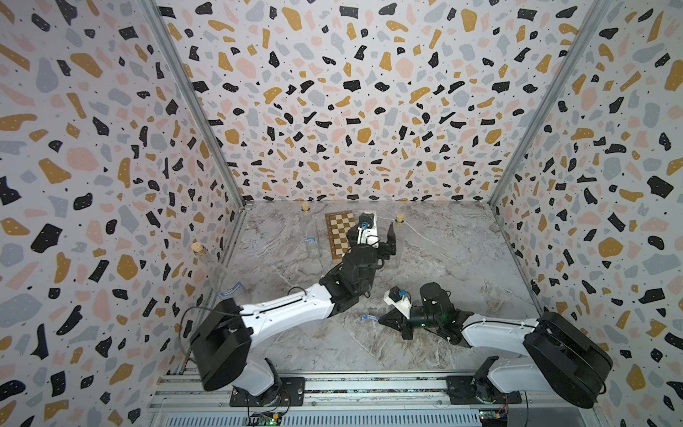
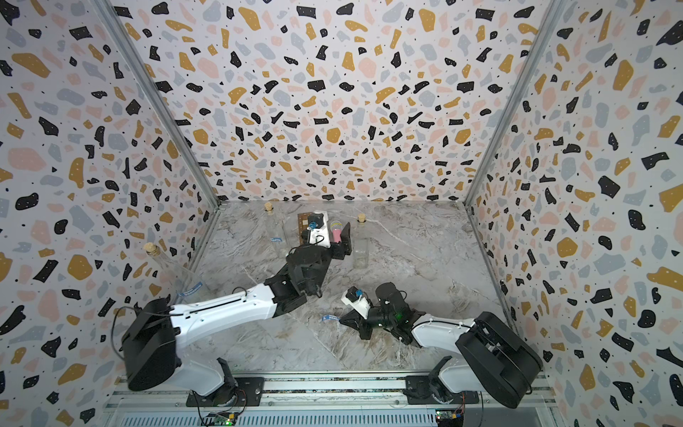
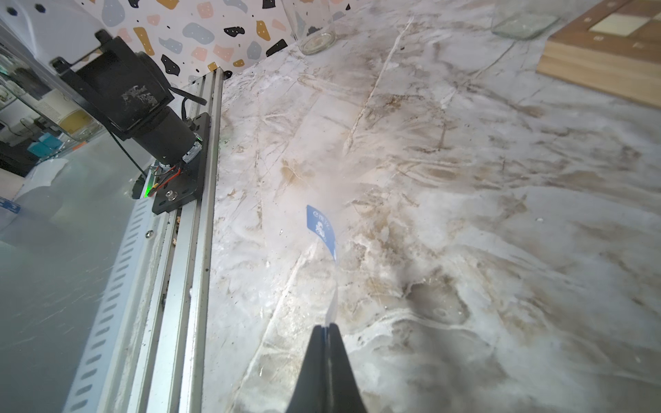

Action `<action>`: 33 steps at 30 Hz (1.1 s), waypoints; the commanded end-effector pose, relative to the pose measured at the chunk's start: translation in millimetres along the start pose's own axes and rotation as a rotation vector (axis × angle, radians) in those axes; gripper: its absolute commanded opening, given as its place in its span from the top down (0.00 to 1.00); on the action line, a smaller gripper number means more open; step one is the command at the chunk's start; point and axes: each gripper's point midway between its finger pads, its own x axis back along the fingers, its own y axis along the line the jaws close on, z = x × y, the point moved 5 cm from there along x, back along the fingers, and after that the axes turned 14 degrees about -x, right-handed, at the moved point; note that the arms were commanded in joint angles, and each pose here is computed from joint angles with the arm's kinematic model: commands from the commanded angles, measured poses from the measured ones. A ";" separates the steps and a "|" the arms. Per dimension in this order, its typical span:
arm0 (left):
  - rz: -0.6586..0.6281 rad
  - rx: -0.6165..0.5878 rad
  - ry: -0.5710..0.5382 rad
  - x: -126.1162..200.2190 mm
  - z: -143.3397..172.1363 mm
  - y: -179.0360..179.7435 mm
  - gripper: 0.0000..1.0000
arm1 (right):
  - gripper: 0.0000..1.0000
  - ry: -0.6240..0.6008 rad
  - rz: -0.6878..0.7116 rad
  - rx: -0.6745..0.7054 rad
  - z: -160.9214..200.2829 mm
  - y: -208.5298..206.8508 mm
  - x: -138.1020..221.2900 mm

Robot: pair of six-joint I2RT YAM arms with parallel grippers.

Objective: Remove the label from the bottle
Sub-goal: Place the bottle at the center of the board, then place the label at the center of the board.

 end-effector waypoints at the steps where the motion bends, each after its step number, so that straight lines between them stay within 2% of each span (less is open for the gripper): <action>1: 0.126 0.034 0.011 32.1 6.9 5.6 0.11 | 1.00 0.018 -0.005 -0.062 -2.3 6.6 -0.7; 5: 0.245 0.027 0.058 65.4 31.2 12.2 0.12 | 0.98 0.044 -0.008 -0.082 -1.1 12.9 -5.1; 12: 0.373 0.120 0.190 110.2 84.3 21.2 0.12 | 0.93 0.189 -0.042 -0.287 -1.4 10.8 -21.7; 16: 0.402 0.118 0.239 128.5 103.5 28.3 0.14 | 0.91 0.267 -0.058 -0.401 3.4 6.4 -32.2; 23: 0.420 0.091 0.317 145.7 130.3 34.9 0.19 | 0.90 0.314 -0.070 -0.486 6.6 3.7 -39.4; 29: 0.463 0.125 0.392 148.5 155.0 26.0 0.23 | 0.90 0.324 -0.059 -0.508 7.3 0.1 -39.5; 33: 0.477 0.118 0.449 148.4 168.4 21.3 0.36 | 0.90 0.316 -0.043 -0.522 6.6 -5.3 -37.3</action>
